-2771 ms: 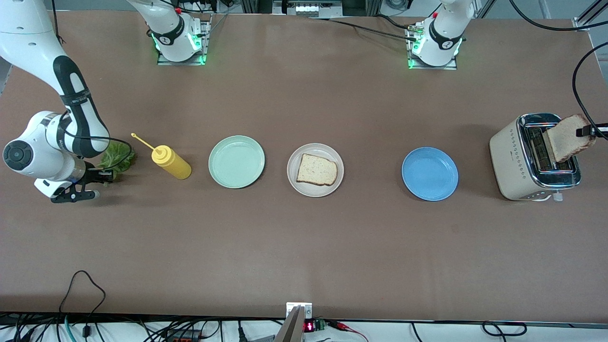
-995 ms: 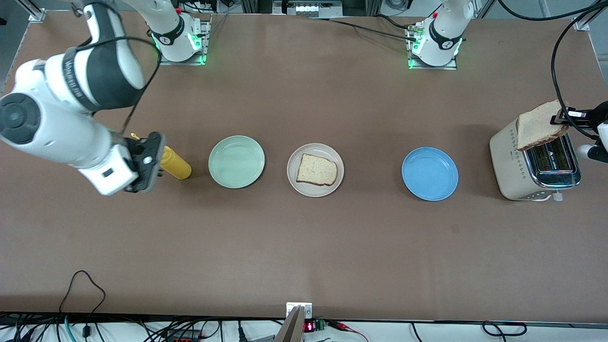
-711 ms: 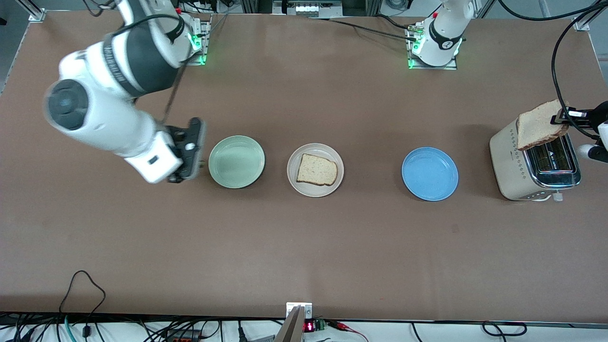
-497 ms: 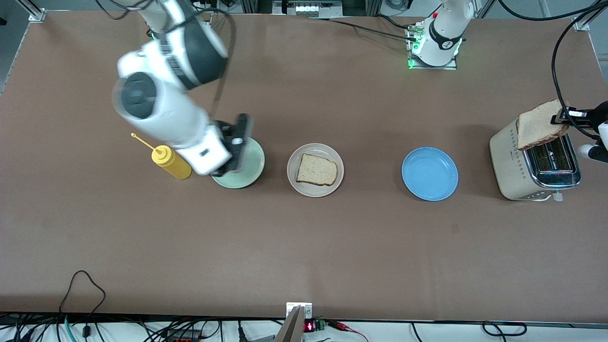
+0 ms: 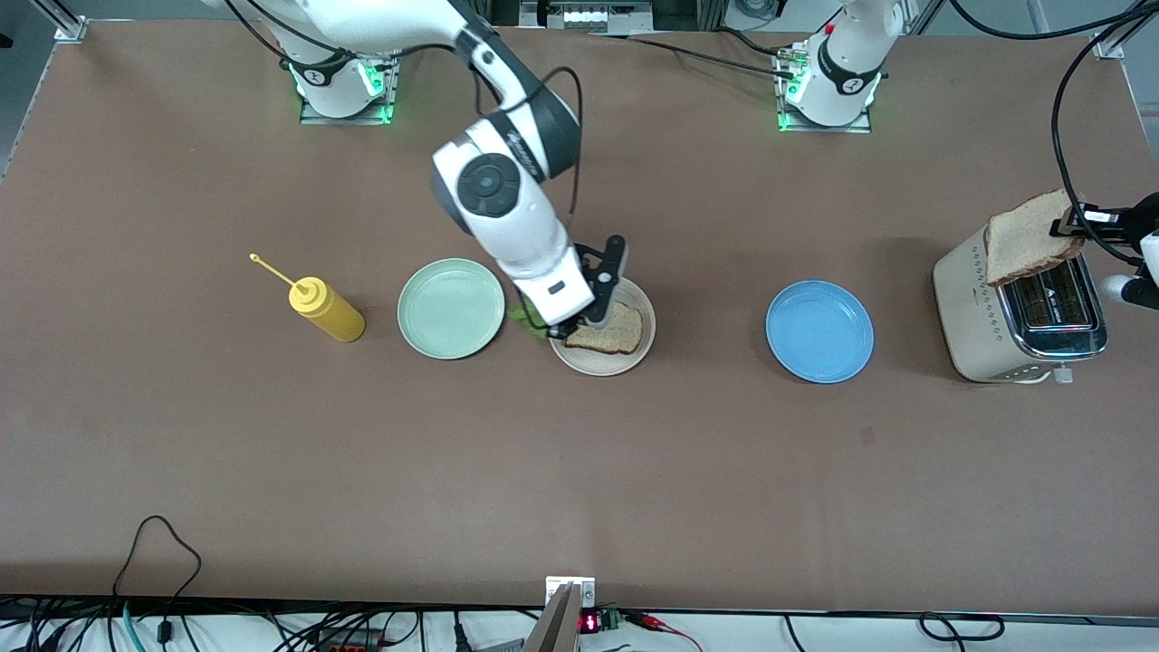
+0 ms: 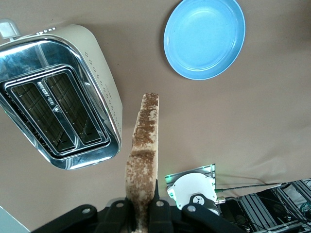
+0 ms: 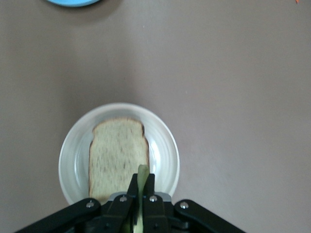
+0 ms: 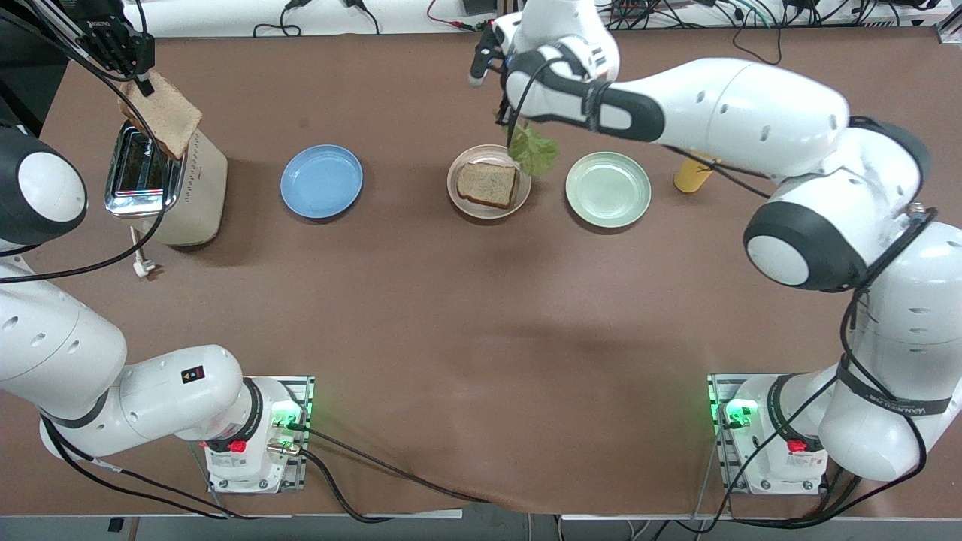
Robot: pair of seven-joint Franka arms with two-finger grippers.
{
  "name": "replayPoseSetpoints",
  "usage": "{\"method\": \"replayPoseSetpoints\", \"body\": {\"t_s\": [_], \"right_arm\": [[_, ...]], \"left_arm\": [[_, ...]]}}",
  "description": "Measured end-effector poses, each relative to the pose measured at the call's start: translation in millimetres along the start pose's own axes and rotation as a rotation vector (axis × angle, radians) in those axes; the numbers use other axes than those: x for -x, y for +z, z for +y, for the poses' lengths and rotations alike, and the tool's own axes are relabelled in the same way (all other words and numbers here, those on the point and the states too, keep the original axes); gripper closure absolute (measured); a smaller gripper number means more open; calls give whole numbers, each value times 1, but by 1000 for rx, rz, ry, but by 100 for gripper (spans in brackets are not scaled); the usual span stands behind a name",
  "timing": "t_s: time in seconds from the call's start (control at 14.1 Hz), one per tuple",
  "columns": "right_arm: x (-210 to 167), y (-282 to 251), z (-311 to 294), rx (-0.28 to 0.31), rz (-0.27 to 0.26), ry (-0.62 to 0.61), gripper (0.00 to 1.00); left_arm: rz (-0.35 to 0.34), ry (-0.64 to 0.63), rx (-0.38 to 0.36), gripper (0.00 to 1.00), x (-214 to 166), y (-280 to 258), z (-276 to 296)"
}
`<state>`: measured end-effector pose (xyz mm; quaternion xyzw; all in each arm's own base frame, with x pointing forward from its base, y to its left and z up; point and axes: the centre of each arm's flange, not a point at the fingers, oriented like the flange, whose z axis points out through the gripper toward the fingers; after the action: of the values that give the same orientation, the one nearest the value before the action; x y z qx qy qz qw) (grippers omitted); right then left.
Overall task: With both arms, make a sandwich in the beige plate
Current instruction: 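Carry the lettuce with the right gripper onto the bread, then open the right gripper to release the lettuce and lift away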
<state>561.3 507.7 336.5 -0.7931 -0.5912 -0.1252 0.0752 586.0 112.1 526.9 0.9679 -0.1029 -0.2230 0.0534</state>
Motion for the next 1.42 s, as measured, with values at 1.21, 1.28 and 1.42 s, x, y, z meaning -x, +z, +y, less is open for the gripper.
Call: {"method": "replayPoseSetpoints", "body": {"t_s": [1.21,1.28,1.42], "right_arm": [[-6,-28,13,36,-45,162,17],[1,-57,25,37,-60,192,8],[21,-107,50,38,-82,276,0]], "left_arm": [[-1,2,0,90,0,0,1],[-2,5,-1,90,-1,0,3],[-3,11,-5,90,-2,0,6]]}}
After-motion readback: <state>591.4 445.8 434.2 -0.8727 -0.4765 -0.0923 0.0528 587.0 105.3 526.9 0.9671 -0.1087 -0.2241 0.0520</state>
